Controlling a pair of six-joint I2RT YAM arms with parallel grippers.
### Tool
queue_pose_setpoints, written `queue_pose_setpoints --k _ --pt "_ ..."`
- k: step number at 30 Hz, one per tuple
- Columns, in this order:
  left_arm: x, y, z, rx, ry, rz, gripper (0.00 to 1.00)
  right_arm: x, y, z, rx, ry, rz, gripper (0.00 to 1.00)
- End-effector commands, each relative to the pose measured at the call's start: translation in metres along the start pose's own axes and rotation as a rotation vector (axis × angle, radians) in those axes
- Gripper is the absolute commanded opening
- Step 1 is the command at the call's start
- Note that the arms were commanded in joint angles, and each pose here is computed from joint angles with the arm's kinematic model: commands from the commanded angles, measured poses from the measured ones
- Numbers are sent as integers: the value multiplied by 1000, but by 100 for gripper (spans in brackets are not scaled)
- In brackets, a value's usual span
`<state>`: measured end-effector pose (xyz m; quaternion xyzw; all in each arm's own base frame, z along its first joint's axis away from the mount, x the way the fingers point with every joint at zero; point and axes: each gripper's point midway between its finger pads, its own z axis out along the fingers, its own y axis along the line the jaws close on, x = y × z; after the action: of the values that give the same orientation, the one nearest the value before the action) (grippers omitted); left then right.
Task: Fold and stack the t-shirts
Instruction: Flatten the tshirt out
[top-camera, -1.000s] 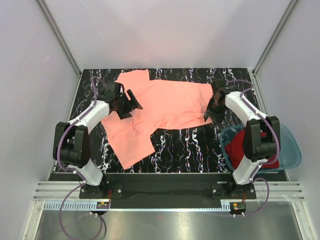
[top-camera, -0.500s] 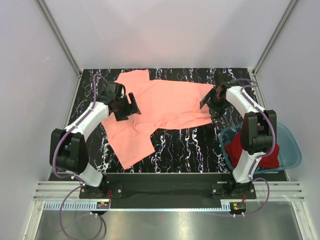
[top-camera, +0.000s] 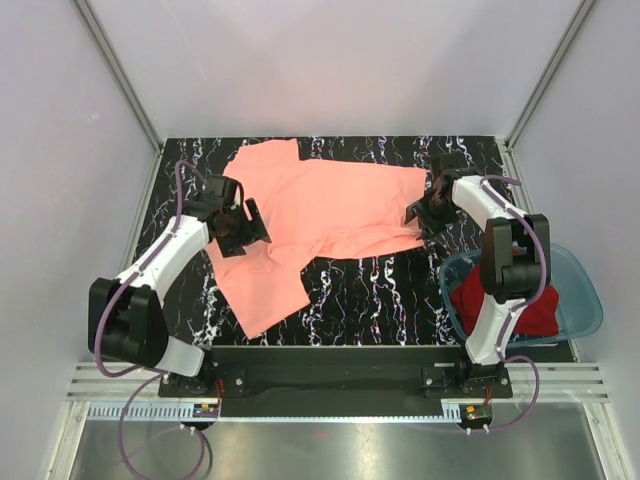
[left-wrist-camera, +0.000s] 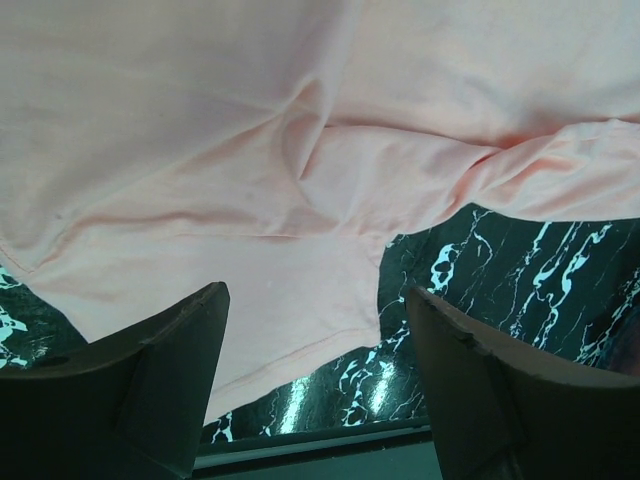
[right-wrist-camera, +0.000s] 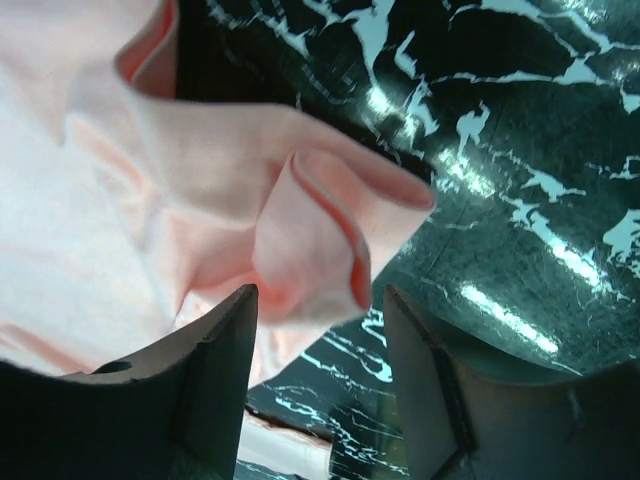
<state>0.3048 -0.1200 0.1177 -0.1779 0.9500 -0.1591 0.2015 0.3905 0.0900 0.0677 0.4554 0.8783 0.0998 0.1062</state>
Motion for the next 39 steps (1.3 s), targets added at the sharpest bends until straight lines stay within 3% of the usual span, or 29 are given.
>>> queue_pose_setpoints --k 1,5,7,9,15,19,24,31,35,39 --pt "-19 -6 -2 -3 -40 29 76 -11 7 9 -4 -7 54 60" --pt "-37 -10 0 -5 -57 28 77 -8 5 16 4 11 51 52" --pt "-43 -7 8 -3 -31 3 77 -5 2 17 13 21 21 22" --pt "-54 -9 12 3 -33 -6 77 -2 -3 12 12 28 -41 0" --pt "-69 -8 20 18 -15 -5 77 18 -36 -23 33 28 -355 0" --pt "-53 4 33 -14 65 -6 77 36 -66 -35 44 79 -471 0" --pt "-46 16 31 -49 65 -18 78 73 -89 -39 70 159 -565 0" --pt "-37 34 22 -106 71 -18 78 96 -155 -29 239 178 -484 0" --pt "-44 40 14 -132 33 -13 79 73 -198 -37 473 -6 -307 0" --pt "-50 44 14 -146 10 -21 79 76 -169 -29 316 0 -331 49"
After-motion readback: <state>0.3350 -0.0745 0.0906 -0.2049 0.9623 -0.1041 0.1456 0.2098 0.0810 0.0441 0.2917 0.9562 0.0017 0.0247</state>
